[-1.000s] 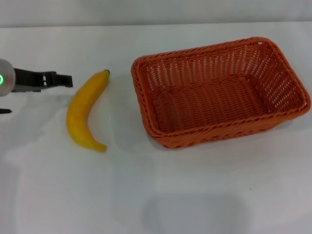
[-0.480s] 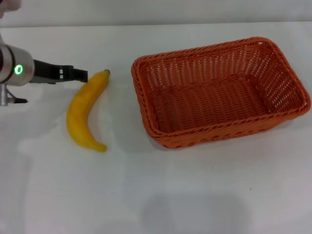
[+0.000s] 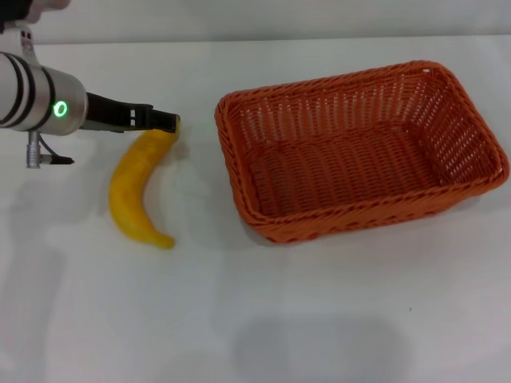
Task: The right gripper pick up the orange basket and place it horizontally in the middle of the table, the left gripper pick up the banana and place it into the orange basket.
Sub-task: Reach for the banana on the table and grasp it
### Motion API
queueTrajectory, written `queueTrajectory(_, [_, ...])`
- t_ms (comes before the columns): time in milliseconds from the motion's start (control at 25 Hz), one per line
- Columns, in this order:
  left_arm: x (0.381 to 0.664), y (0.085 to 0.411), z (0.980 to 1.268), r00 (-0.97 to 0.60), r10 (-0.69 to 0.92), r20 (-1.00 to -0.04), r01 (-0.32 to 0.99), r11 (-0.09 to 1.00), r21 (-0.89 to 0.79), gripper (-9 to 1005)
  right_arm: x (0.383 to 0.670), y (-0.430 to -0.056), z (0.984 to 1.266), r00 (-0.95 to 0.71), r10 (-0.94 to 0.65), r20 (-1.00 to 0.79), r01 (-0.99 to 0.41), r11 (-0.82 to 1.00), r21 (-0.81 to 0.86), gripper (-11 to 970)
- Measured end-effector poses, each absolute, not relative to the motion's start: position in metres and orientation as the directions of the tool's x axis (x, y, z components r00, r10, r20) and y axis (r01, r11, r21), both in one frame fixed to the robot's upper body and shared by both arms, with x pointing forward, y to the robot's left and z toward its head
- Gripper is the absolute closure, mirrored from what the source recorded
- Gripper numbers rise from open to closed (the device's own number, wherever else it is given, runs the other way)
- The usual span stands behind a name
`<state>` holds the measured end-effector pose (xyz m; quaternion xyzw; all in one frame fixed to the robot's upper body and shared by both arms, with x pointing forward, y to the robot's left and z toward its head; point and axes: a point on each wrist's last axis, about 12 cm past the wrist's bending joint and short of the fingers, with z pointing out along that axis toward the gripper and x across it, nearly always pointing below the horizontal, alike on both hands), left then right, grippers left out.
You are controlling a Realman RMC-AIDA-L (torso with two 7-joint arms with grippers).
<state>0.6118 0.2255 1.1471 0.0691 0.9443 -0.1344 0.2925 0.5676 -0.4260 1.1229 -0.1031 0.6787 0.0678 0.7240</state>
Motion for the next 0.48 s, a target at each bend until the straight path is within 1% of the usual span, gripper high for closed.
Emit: queueTrajectory(480, [0.600,0.222,1.153,-0.802,0.052,-0.595,0.219,0.952,-0.212,116,0.569,-0.428,1.122,0.058,-0.046,-0.997,-0.221,0.974,-0.058,179])
